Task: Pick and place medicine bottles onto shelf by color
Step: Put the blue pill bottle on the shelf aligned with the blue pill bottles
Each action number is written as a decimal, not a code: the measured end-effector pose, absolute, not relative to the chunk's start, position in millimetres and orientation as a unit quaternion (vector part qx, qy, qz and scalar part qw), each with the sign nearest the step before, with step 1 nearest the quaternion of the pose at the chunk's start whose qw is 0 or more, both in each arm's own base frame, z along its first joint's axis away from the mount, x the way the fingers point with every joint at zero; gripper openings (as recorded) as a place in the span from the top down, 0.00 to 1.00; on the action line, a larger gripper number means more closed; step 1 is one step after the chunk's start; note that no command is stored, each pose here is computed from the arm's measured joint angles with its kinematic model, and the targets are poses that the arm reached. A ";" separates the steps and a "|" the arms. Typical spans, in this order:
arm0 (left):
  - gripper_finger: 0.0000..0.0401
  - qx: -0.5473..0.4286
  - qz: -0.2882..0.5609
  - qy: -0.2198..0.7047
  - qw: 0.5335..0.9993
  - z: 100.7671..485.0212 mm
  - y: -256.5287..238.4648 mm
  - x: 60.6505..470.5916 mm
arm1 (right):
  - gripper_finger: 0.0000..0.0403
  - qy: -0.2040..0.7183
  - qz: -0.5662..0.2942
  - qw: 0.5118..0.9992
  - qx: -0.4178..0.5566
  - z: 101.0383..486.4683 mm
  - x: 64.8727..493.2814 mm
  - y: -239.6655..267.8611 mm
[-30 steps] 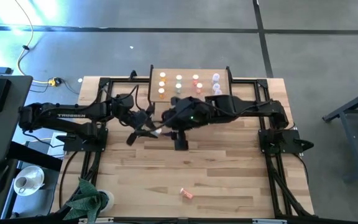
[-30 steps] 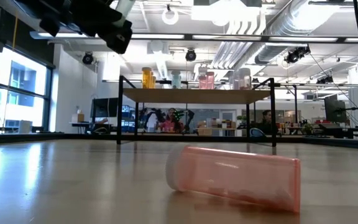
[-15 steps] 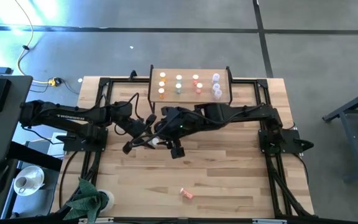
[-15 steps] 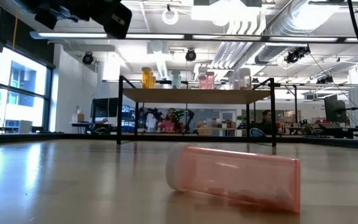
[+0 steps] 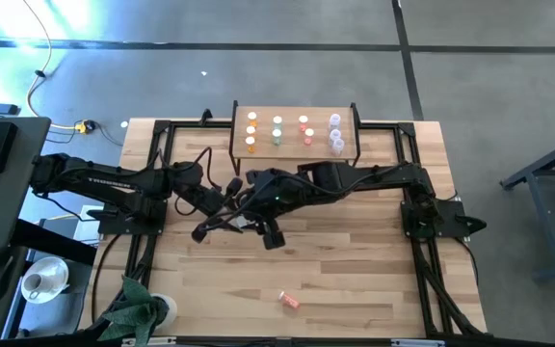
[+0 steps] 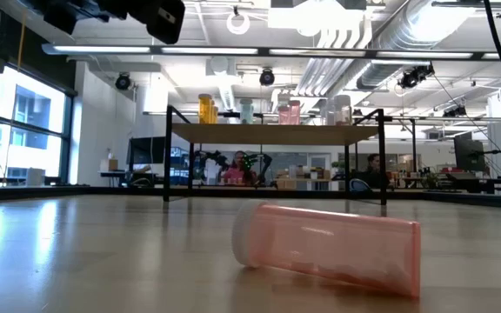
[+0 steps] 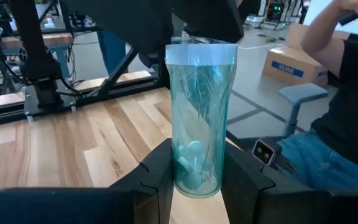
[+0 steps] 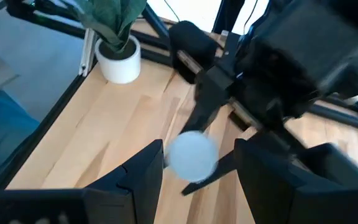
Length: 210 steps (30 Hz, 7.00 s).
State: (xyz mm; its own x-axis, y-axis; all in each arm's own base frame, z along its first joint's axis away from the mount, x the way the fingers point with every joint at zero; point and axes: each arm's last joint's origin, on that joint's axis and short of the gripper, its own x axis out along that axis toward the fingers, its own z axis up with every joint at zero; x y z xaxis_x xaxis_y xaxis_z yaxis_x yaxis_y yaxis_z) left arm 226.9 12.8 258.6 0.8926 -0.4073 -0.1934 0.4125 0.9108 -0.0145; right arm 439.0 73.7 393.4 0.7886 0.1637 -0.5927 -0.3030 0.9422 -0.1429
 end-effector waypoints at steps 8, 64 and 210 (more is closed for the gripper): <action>0.76 0.012 -0.209 0.073 0.975 263.6 13.0 227.9 | 0.53 0.307 0.124 0.938 -0.107 392.4 438.4 73.6; 0.47 0.001 -0.120 0.044 0.992 290.9 31.9 188.1 | 0.79 0.292 -0.041 0.947 -0.130 443.4 399.2 42.3; 0.47 -0.014 -0.127 0.082 0.988 284.3 30.1 184.0 | 0.62 0.343 -0.239 0.905 0.070 277.6 389.3 -116.1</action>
State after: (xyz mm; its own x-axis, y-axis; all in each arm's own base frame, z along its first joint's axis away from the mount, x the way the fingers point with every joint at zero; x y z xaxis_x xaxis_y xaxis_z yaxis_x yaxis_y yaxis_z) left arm 184.0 30.1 284.3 0.9544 -0.2525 -0.1593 0.2480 0.9676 -0.0476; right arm 389.3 -116.1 277.6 0.6494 -0.3853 -0.6556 0.4820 0.8754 -0.0369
